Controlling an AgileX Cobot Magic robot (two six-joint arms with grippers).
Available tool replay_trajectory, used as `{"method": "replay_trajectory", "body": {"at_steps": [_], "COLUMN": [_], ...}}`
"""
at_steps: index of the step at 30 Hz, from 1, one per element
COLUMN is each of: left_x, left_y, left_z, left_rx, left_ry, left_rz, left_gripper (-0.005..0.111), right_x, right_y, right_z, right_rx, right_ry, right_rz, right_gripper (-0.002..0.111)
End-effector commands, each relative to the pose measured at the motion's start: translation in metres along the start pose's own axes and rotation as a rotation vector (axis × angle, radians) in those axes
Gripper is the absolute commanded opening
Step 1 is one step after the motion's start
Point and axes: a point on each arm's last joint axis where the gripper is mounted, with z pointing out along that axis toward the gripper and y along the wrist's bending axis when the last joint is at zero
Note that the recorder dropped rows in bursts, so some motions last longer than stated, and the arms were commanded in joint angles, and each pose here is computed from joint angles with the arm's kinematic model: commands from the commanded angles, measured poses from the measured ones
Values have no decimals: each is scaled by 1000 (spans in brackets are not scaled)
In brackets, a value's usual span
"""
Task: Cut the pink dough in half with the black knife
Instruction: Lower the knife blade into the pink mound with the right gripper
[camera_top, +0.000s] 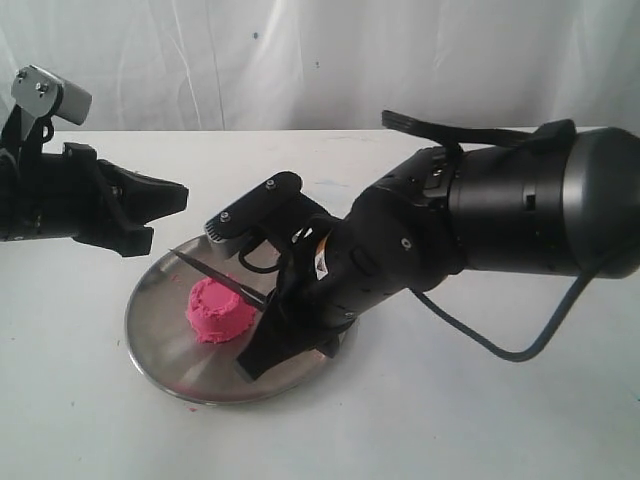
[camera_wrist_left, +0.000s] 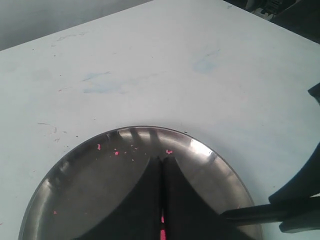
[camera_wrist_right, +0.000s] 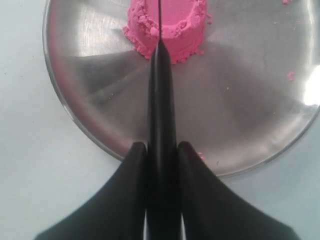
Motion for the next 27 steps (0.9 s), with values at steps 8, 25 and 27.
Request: {"method": "replay_trajectory", "body": {"at_steps": [8, 25, 27], "left_x": [-1, 18, 23], "left_y": [-2, 11, 13], "left_z": [0, 16, 20], "left_rx": [12, -27, -26], "left_ry": [-16, 54, 69], "left_rz": [-14, -73, -90], "left_gripper": [0, 0, 0], "right_x": [5, 3, 2], "right_y": [1, 1, 1], "right_z": [26, 27, 27], "right_rx": [-14, -11, -10], "right_ry": [23, -9, -13], "right_rz": [28, 32, 32], "right_gripper": [0, 0, 0]}}
